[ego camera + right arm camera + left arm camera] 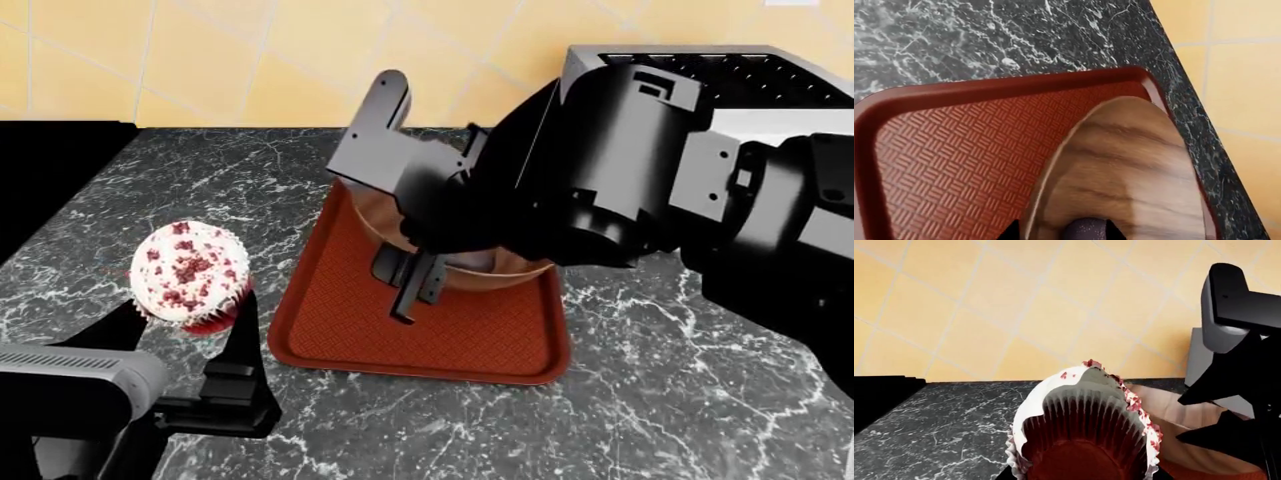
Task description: Pick up the bowl with donut and place it on the tray. Pick up the cupcake and place it on the tray.
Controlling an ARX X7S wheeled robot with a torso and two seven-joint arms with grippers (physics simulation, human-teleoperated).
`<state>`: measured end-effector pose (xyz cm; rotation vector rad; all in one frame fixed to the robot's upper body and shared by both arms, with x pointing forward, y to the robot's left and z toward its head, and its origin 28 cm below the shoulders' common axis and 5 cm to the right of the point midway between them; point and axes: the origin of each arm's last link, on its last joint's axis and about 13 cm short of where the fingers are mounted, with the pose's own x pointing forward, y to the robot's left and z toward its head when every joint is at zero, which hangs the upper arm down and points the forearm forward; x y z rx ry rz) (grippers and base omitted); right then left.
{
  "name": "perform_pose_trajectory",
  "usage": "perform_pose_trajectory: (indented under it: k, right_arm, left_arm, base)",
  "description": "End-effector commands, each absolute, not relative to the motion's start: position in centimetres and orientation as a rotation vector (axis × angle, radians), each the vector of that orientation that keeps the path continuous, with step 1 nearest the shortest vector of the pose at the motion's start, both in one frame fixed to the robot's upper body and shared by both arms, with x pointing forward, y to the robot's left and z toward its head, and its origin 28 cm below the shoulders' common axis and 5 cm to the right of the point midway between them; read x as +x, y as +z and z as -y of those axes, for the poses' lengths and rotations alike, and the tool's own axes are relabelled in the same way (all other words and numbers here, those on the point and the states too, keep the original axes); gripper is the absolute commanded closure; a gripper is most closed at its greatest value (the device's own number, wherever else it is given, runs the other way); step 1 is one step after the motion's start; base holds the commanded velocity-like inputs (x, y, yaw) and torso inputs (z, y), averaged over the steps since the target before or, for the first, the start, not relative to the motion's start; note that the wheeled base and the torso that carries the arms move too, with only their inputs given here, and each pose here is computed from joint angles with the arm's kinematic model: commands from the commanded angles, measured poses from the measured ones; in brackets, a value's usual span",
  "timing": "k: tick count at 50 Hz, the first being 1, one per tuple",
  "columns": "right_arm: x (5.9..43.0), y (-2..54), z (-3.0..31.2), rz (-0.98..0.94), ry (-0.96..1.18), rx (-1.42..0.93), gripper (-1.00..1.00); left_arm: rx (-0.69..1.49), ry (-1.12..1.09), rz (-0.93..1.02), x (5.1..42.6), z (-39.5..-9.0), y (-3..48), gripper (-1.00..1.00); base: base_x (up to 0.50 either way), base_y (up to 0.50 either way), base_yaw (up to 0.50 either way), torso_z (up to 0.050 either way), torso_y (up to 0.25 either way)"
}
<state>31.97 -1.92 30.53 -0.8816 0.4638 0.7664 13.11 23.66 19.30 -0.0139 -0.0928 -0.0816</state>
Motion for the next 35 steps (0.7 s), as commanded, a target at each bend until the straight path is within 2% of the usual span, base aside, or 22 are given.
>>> perform_pose_trajectory:
  k: [1,16,35]
  right_arm:
    - [32.2,31.0,2.0,-0.429,0.733,-0.893,-1.00]
    - [31.6,32.2,2.0,-0.375,0.733,-0.880,-1.00]
    - [28.1,34.0,2.6,-0.236,0.742,-0.888,-1.00]
  left_arm:
    - [-0.031,-0.087,0.107,13.2,-23.6,19.6,1.00]
    - [-0.031,-0.089,0.107,13.3,-23.5,19.6,1.00]
    - [-0.027,-0.094,0.109,13.2,-23.4,19.7,1.00]
  base:
    - [0.00,0.00,0.00,0.000,0.000]
    - [0.00,0.00,0.00,0.001,0.001]
    - [0.00,0.00,0.00,0.000,0.000]
